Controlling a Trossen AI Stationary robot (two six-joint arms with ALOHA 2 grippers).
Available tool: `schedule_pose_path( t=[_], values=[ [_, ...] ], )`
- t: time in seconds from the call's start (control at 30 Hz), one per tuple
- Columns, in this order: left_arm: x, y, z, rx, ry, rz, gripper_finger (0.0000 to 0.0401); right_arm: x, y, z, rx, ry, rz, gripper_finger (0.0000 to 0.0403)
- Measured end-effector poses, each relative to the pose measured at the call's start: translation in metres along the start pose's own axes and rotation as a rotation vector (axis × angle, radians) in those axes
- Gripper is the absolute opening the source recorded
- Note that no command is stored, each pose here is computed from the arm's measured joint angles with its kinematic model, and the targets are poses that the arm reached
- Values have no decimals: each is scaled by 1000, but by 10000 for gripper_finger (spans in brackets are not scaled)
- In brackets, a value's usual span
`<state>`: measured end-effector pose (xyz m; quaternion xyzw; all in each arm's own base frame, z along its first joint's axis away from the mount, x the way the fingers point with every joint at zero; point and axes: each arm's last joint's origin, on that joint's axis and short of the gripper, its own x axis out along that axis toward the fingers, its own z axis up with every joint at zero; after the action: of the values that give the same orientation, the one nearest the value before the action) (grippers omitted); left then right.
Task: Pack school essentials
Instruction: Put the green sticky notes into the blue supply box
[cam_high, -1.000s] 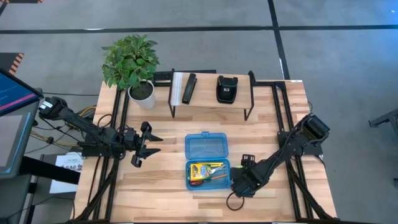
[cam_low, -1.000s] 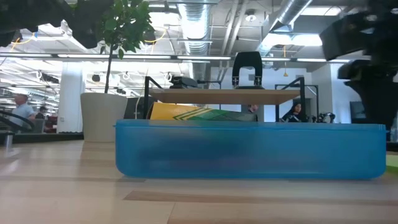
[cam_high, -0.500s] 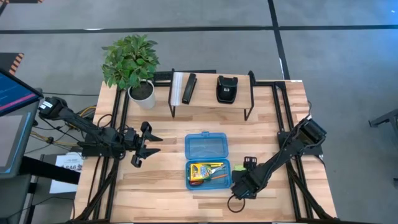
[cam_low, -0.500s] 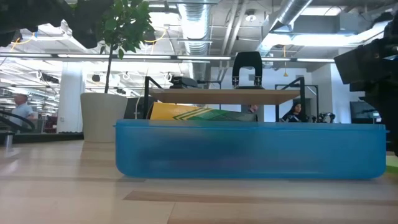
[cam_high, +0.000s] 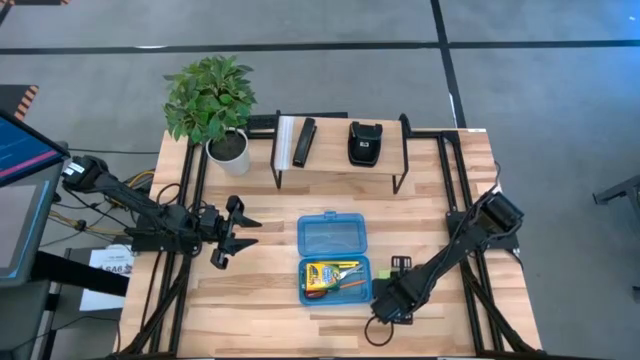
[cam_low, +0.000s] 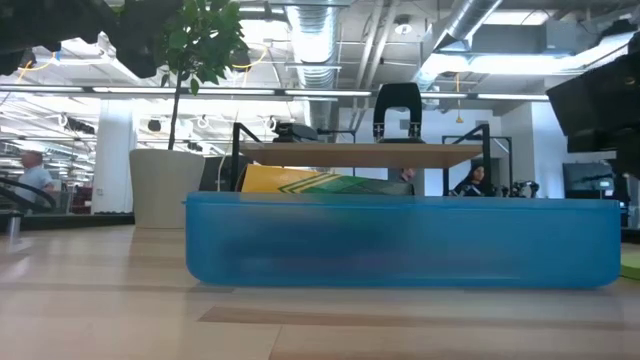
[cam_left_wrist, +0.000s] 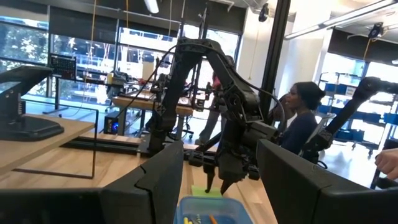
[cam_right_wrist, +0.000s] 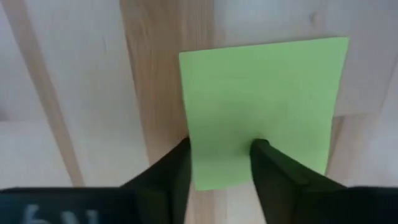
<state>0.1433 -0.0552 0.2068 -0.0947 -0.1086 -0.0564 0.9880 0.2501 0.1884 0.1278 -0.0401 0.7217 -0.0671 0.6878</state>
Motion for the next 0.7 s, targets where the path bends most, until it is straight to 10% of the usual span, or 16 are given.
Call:
schedule_pose_path(
  t=[0.47, 0.7],
  values=[
    [0, 0, 0, -2, -1, 0, 192, -9, 0, 8, -22, -6, 3, 17],
    [0, 0, 0, -4, 0, 1, 192, -13, -3, 7, 11, -3, -19, 3]
  ],
)
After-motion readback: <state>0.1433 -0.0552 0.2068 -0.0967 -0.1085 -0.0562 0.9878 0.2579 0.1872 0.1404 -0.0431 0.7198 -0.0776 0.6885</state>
